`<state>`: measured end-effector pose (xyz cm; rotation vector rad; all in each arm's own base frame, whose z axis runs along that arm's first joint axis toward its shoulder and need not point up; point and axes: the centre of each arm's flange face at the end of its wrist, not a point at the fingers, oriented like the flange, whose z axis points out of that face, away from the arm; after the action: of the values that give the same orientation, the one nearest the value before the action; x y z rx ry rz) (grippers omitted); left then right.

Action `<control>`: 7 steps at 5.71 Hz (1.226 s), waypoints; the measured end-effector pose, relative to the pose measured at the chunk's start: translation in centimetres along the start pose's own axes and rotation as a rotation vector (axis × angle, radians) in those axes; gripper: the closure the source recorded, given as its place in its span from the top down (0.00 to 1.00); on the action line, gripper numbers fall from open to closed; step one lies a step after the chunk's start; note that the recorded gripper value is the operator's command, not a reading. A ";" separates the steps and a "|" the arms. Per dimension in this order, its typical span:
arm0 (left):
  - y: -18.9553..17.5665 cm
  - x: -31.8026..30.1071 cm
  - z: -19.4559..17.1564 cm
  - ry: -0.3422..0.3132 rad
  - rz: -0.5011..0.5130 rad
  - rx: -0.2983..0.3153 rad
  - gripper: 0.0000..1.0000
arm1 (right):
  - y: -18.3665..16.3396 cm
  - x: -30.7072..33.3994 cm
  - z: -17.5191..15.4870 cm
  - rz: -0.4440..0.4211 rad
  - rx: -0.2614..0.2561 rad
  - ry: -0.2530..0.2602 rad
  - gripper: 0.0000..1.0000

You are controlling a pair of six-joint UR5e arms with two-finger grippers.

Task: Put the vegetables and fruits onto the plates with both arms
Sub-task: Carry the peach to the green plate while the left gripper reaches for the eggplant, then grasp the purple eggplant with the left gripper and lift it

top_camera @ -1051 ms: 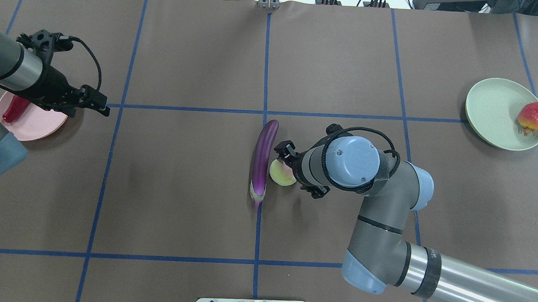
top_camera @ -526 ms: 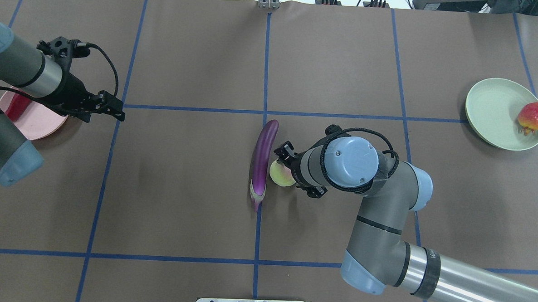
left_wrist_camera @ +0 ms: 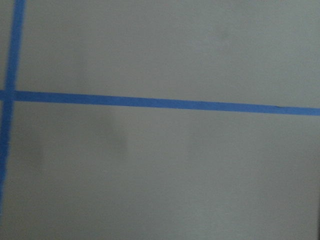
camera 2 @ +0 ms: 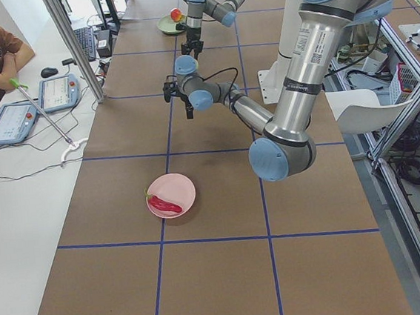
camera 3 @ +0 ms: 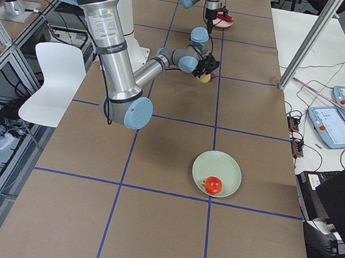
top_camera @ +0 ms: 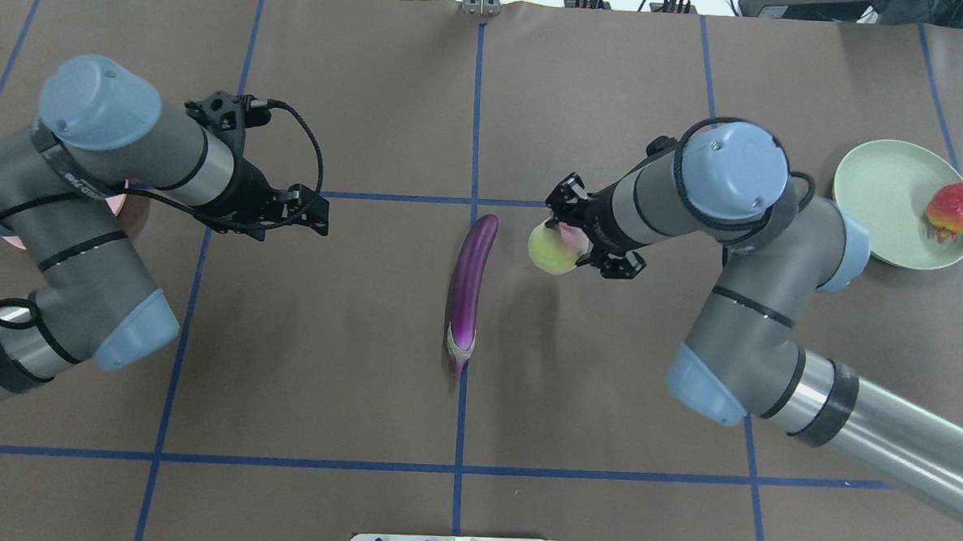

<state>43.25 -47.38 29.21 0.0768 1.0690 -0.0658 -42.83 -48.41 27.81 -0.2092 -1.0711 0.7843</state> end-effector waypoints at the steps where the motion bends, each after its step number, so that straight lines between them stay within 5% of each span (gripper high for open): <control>1: 2.6 5.5 1.8 0.019 -0.013 -0.007 1.00 | -7.0 2.1 -1.9 -0.072 0.025 0.035 0.00; 4: 8.2 20.4 5.3 0.007 0.091 0.033 0.99 | -31.1 15.9 -6.1 -0.350 0.029 0.215 0.00; 6: 7.1 23.9 7.8 -0.033 0.106 0.052 0.99 | -39.2 23.0 -8.2 -0.458 0.007 0.266 0.00; 7: 6.7 23.6 8.8 -0.070 0.127 0.076 0.99 | -40.9 25.4 -8.4 -0.493 -0.001 0.288 0.99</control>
<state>62.85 -41.98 12.93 0.2097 0.9896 0.0051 -10.17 -59.12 62.57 -0.0502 -0.8011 0.2978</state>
